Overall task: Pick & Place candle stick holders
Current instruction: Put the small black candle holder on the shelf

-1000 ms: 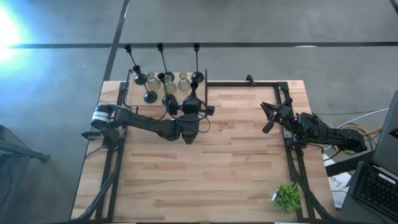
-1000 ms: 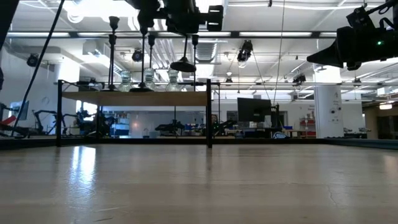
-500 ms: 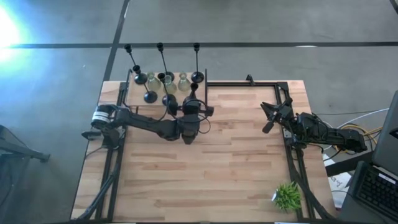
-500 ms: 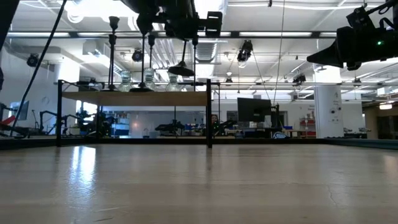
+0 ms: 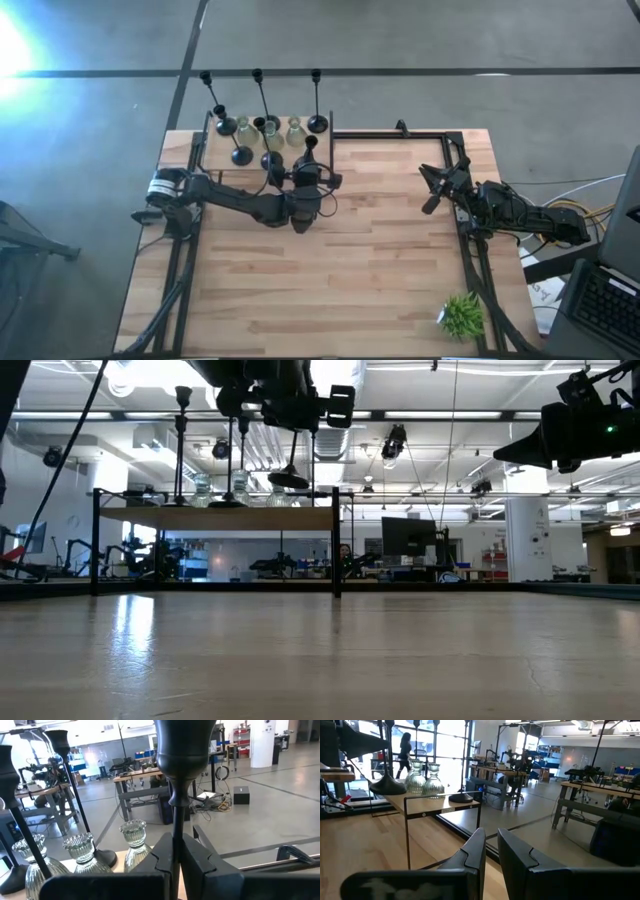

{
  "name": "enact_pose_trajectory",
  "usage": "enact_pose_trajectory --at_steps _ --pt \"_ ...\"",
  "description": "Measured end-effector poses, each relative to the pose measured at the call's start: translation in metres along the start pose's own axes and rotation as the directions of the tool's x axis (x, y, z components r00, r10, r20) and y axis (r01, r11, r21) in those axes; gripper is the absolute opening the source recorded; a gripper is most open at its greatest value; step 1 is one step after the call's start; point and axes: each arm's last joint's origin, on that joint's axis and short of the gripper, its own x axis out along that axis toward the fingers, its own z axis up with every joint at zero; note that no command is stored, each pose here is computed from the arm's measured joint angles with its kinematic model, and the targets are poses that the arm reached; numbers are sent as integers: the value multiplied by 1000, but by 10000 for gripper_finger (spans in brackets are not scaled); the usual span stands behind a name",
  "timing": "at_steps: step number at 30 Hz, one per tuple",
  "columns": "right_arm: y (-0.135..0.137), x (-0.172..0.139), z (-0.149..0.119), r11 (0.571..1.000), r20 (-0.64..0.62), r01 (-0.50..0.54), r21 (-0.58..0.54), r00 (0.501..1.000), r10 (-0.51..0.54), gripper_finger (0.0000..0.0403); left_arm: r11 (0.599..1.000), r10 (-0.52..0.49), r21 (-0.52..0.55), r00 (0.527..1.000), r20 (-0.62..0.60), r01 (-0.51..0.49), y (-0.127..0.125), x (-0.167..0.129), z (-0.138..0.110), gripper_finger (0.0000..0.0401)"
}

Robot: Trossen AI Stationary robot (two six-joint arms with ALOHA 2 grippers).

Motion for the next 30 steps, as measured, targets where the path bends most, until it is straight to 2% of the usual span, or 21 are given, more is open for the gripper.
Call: enact_pose_trajectory --at_steps 8,12,30 --pt "0 0 0 1000 0 0 0 1000 0 43 1000 -16 -4 1000 1 16 4 -6 3 17" --pt "0 0 0 1000 0 0 0 1000 0 43 999 -17 -42 1000 1 17 12 -6 1 17" --pt "0 0 0 1000 0 0 0 1000 0 43 993 34 -111 999 -1 -34 19 12 -3 17"
